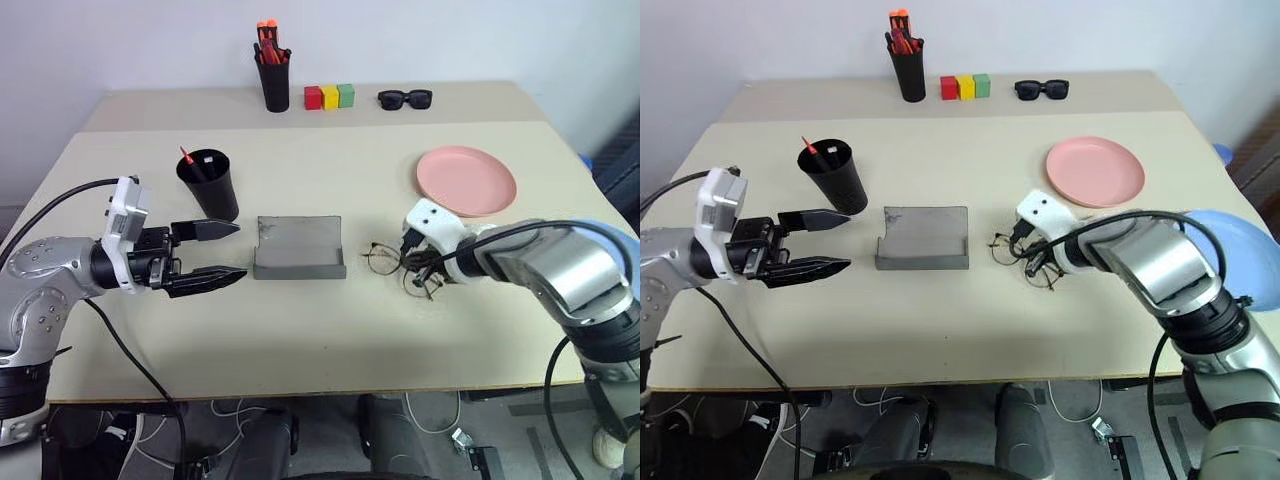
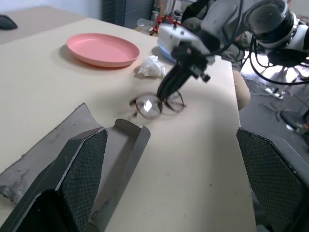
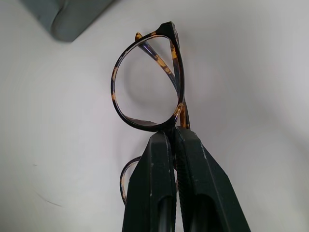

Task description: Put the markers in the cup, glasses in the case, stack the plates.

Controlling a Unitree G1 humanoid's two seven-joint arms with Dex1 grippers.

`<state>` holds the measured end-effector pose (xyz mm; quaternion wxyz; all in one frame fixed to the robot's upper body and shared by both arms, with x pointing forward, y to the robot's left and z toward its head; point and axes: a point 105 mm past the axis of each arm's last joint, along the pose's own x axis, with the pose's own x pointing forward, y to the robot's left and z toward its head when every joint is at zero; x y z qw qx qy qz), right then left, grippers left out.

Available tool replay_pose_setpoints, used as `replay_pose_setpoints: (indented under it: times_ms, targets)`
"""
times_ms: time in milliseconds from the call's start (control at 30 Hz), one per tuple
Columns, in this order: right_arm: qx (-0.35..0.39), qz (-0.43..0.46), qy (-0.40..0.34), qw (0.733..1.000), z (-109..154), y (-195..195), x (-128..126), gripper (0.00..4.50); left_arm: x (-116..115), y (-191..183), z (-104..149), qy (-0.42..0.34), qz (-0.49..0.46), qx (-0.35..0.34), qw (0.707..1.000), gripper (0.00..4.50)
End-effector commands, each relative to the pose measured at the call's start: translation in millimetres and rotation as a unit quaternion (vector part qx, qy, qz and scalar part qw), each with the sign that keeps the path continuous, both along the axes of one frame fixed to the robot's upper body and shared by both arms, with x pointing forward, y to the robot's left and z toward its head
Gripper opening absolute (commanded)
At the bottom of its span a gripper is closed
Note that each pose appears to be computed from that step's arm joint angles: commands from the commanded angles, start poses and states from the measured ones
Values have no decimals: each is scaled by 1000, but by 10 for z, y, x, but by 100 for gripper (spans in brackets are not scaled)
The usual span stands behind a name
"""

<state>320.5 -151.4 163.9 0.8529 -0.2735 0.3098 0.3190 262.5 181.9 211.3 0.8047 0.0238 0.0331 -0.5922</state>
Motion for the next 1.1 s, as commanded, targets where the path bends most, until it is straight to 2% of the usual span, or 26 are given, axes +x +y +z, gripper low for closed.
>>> replay_pose_setpoints:
  times_ms: [33,100,200,300,467,533,800,1100]
  targets:
    - [20,14,-78,997,441,86,129,5,0,174,152,-24,30,8,999,439]
    - [47,36,-98,993,554,242,159,5,6,244,146,-24,42,17,999,439]
    - [86,68,-116,987,579,535,200,5,18,346,121,-23,59,31,998,439]
    - [122,111,-143,976,606,919,245,5,9,496,97,-18,80,44,996,439]
    - [193,152,-165,955,811,1434,276,5,-38,682,33,-5,105,64,992,439]
    - [198,177,-153,952,711,1584,230,5,-63,663,37,-11,107,63,992,439]
    - [166,192,-130,959,255,1615,234,5,-114,613,33,-15,108,57,992,439]
    - [122,229,-133,956,112,1578,169,5,-69,596,35,-28,107,61,992,439]
